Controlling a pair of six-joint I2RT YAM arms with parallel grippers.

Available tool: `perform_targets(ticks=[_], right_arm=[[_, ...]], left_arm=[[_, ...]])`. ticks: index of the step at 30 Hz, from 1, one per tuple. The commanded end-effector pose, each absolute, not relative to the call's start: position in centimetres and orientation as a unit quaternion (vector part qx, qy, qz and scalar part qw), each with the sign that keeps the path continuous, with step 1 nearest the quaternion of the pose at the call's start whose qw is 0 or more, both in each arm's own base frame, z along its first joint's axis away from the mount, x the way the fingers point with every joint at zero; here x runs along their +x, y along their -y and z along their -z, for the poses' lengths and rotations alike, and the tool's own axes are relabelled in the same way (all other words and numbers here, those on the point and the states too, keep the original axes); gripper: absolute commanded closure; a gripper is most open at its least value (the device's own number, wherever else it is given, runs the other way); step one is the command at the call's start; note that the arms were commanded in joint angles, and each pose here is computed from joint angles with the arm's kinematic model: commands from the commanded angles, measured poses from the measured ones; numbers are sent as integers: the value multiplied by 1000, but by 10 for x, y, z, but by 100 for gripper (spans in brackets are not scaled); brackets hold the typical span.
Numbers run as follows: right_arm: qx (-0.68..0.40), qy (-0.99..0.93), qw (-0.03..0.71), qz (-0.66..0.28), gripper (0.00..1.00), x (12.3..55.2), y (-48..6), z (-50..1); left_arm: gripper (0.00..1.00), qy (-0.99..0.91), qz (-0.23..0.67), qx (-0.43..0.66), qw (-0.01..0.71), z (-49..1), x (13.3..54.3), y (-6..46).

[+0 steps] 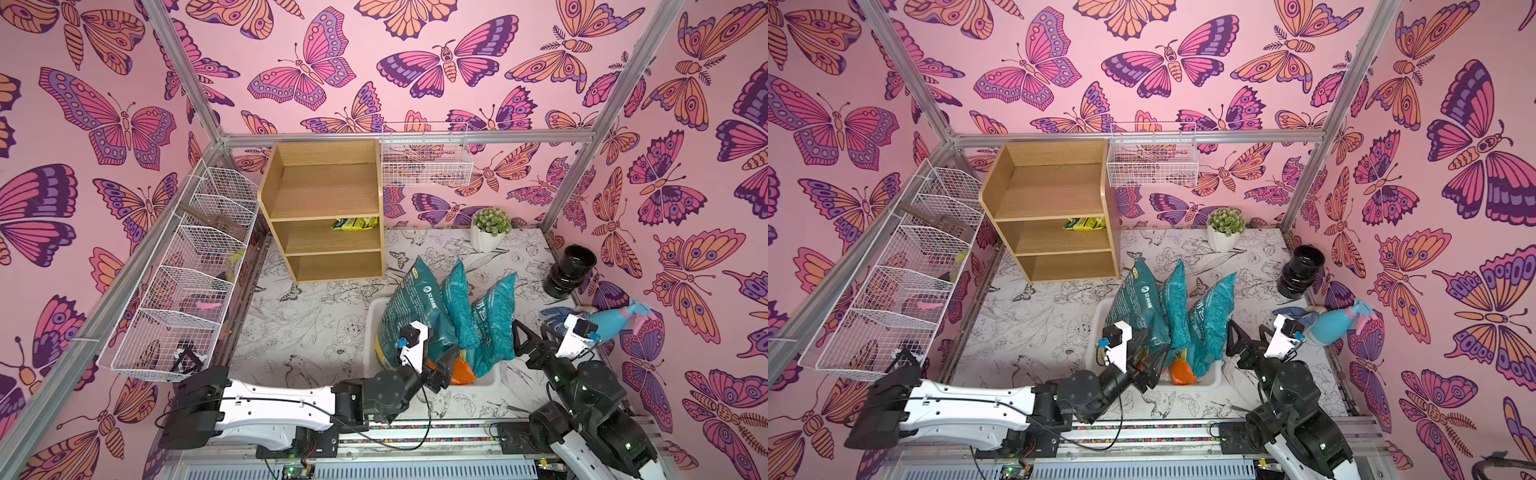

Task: Take down the fertilizer bag from the shelf
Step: Place the fertilizer bag in the storage box, then pick up the fertilizer bag from the shelf.

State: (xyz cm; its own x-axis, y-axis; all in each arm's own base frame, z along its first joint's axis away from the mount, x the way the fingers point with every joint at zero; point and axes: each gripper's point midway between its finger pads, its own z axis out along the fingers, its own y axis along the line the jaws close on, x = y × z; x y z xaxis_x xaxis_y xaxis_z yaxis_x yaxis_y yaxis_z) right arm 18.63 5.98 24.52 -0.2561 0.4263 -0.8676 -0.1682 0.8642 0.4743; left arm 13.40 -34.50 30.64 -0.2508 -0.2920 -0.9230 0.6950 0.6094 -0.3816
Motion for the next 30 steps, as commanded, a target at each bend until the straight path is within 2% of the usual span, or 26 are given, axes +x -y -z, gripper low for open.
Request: perform_targets(ticks=[1, 3, 8, 13, 16, 20, 25, 28, 30], right_arm=[[77, -752, 608, -244, 1, 185, -60, -246], [76, -752, 608, -244, 1, 186, -61, -246], [77, -751, 608, -244, 1, 186, -61, -246], [75, -750, 609, -246, 1, 186, -62, -247], [75, -750, 609, -246, 1, 186, -61, -247], [75, -752, 607, -246, 1, 185, -62, -246], [75, -751, 608, -245, 1, 186, -62, -245], [76, -752, 608, -242, 1, 187, -61, -244], [76, -753, 608, -241, 1, 187, -61, -242]], left_arm=[[11, -637, 455, 171, 598, -350, 119, 334], [0, -637, 443, 158, 610, -359, 123, 316], [0, -632, 418, 143, 636, -367, 129, 279], [0, -684, 231, -47, 690, -338, 186, 185], [0, -735, 192, -74, 645, -302, 224, 171], [0, -791, 238, -138, 546, -257, 287, 165], [3, -767, 294, -182, 540, -268, 336, 162], [20, -755, 361, -214, 504, -266, 362, 170], [24, -733, 418, -243, 479, -265, 383, 172]])
